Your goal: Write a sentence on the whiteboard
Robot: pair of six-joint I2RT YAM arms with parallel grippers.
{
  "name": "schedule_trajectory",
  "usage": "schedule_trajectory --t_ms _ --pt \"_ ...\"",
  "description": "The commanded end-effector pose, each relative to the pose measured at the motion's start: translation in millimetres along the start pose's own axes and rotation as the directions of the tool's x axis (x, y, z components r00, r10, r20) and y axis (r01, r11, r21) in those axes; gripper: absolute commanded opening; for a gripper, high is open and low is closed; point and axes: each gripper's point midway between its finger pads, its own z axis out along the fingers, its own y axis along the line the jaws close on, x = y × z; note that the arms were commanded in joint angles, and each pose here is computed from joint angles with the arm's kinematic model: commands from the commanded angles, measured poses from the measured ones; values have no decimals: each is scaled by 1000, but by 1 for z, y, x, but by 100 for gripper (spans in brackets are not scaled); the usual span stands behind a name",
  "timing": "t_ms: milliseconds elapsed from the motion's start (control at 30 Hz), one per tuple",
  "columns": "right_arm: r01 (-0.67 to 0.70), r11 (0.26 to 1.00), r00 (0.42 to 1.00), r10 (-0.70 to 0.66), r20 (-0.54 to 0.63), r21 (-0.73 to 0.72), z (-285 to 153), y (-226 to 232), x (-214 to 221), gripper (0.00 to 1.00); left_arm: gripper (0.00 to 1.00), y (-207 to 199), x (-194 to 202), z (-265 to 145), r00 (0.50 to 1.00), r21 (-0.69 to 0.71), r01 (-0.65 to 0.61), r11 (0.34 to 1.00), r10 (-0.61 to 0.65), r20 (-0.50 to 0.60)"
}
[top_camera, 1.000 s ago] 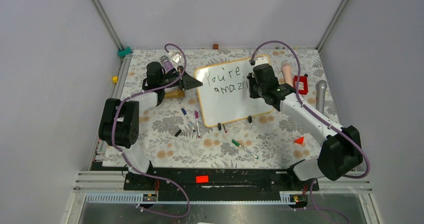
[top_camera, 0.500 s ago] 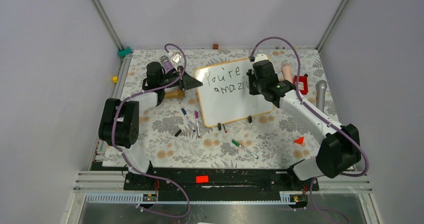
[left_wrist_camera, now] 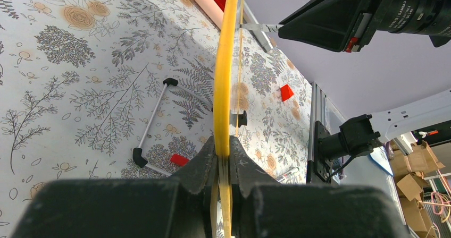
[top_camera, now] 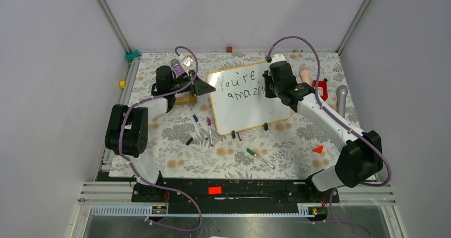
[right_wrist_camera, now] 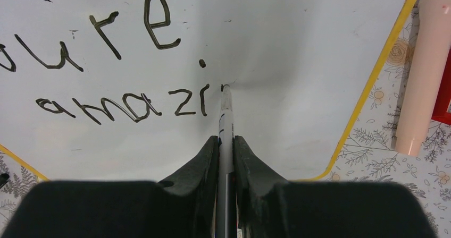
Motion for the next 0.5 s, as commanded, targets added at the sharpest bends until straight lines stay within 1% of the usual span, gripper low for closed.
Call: schedule_trajectory --t_ms 0,233,467 --pt "-9 999 1000 7 29 45 1 -12 -12 0 0 -10 -10 3 991 60 -133 989 133 3" --pt "-22 999 1000 22 15 40 -2 -13 -2 0 0 -10 -11 3 991 61 -134 989 134 3" --pt "-26 999 999 26 -23 29 -2 -13 16 0 0 -11 -12 3 991 61 -135 989 135 4"
